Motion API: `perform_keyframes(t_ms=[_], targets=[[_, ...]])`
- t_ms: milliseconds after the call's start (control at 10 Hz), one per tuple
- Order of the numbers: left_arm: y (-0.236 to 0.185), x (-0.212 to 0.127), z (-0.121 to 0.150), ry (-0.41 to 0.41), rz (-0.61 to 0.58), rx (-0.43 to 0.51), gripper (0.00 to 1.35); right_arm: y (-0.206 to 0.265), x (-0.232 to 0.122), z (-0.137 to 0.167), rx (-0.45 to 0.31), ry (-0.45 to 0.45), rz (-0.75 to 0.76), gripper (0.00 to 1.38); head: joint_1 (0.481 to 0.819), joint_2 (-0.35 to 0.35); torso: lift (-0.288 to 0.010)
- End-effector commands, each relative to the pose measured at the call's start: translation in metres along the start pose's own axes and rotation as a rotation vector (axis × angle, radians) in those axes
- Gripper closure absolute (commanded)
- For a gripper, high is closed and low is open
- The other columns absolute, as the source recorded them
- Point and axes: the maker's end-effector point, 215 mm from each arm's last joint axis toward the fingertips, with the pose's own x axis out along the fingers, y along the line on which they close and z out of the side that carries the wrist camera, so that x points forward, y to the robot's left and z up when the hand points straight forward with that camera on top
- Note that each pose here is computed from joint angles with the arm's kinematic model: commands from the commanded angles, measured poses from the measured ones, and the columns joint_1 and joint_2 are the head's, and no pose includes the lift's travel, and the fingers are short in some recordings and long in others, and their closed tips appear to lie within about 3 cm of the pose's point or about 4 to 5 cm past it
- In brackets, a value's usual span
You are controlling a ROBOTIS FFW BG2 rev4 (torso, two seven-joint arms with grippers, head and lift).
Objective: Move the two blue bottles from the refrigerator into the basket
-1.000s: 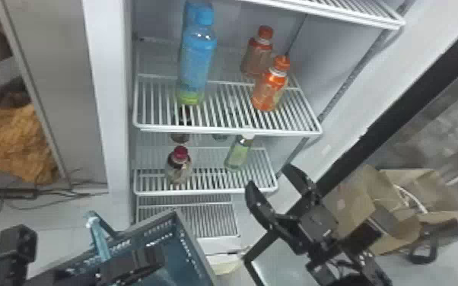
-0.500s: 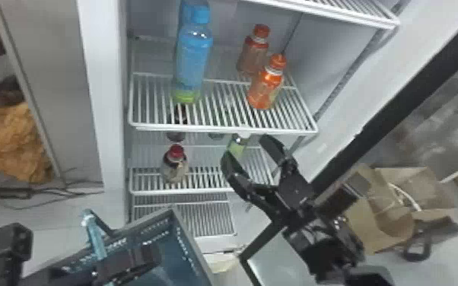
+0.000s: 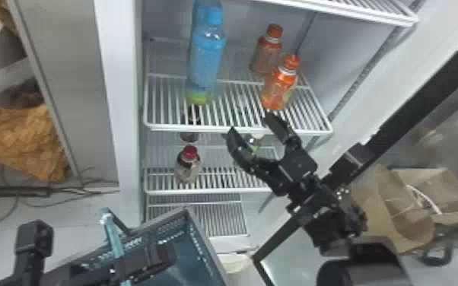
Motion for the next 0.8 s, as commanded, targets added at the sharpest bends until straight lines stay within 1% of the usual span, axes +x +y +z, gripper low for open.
perform_keyframes(t_ms=[0, 200, 300, 500, 700], targets=[[0.0, 0.001, 0.0, 0.007, 0.001, 0.001, 1.2, -0.006, 0.013, 0.011, -0.009, -0.016, 0.001, 0.1, 0.695, -0.271, -0.01], [0.001, 0.001, -0.001, 0.008, 0.004, -0.003, 1.2, -0.01, 0.028, 0.015, -0.019, 0.0, 0.01, 0.1, 0.695, -0.266, -0.01], [0.002, 0.0, -0.002, 0.009, 0.007, -0.007, 1.2, -0.004, 0.039, 0.018, -0.022, 0.0, 0.032, 0.1, 0.695, -0.263, -0.01], [0.002, 0.001, -0.001, 0.012, 0.008, -0.005, 1.2, 0.003, 0.061, 0.018, -0.005, 0.004, 0.068, 0.1, 0.695, -0.236, -0.01], [0.002, 0.001, -0.001, 0.011, 0.007, -0.008, 1.2, 0.007, 0.081, 0.016, -0.01, 0.021, 0.099, 0.1, 0.695, -0.21, -0.01]])
